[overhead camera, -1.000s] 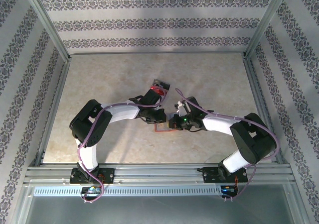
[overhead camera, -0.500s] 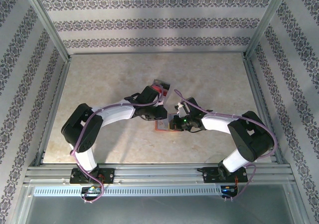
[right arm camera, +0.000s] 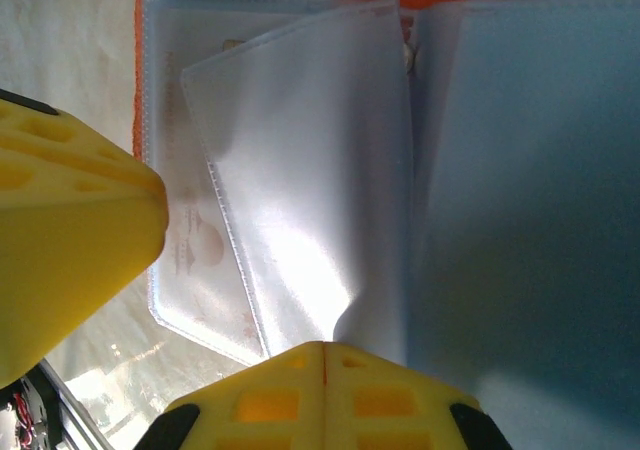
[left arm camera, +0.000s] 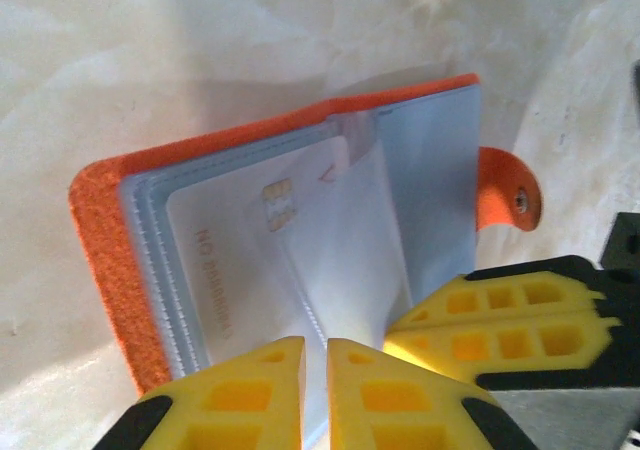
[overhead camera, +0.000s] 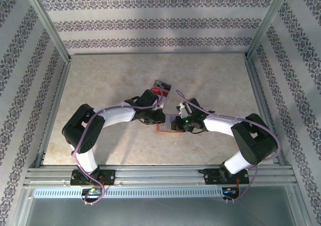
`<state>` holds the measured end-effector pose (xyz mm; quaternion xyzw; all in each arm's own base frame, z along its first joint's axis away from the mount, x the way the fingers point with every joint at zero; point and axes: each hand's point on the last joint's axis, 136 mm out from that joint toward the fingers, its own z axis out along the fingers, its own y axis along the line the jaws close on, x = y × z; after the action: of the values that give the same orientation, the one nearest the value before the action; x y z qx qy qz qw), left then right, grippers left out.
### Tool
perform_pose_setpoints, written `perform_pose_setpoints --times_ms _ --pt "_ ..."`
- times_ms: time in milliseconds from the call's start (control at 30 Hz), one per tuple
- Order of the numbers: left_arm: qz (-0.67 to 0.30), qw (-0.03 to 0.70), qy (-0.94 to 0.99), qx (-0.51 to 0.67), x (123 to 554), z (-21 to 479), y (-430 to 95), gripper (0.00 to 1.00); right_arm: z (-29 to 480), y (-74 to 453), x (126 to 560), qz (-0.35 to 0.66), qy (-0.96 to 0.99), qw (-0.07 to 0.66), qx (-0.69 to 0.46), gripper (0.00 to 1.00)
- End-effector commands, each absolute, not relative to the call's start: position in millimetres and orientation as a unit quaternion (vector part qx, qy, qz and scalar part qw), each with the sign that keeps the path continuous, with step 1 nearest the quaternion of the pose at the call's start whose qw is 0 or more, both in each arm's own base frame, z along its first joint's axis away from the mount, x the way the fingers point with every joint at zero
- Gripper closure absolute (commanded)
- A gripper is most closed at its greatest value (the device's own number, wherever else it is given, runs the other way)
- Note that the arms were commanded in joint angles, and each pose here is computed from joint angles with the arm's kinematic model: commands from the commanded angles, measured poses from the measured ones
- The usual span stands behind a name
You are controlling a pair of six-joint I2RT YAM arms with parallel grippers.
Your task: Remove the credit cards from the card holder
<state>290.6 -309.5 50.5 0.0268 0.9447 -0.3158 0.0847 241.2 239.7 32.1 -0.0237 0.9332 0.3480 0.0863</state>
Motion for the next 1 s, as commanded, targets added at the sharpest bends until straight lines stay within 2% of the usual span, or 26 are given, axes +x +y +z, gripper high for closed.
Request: perform_pose_setpoints --times_ms 0,367,667,800,967 --pt "-0.312 0.072 0.947 0.014 290 35 -307 0.86 36 233 246 0.336 0.936 0.100 -0.023 1.00" --pt "-0.290 0.063 0.955 0.007 286 16 -299 0.86 32 207 247 0.273 0.956 0.110 -0.017 1.00" --pt "-0.288 0.062 0.956 0.007 286 15 -299 0.86 53 181 256 0.247 0.959 0.140 -0.004 1.00" --pt "-0.290 0.063 0.955 0.007 286 17 -299 0.86 77 181 256 0.258 0.952 0.166 -0.007 1.00" --pt "-0.293 0.065 0.954 0.009 287 20 -301 0.86 109 210 250 0.337 0.926 0.168 -0.024 1.00"
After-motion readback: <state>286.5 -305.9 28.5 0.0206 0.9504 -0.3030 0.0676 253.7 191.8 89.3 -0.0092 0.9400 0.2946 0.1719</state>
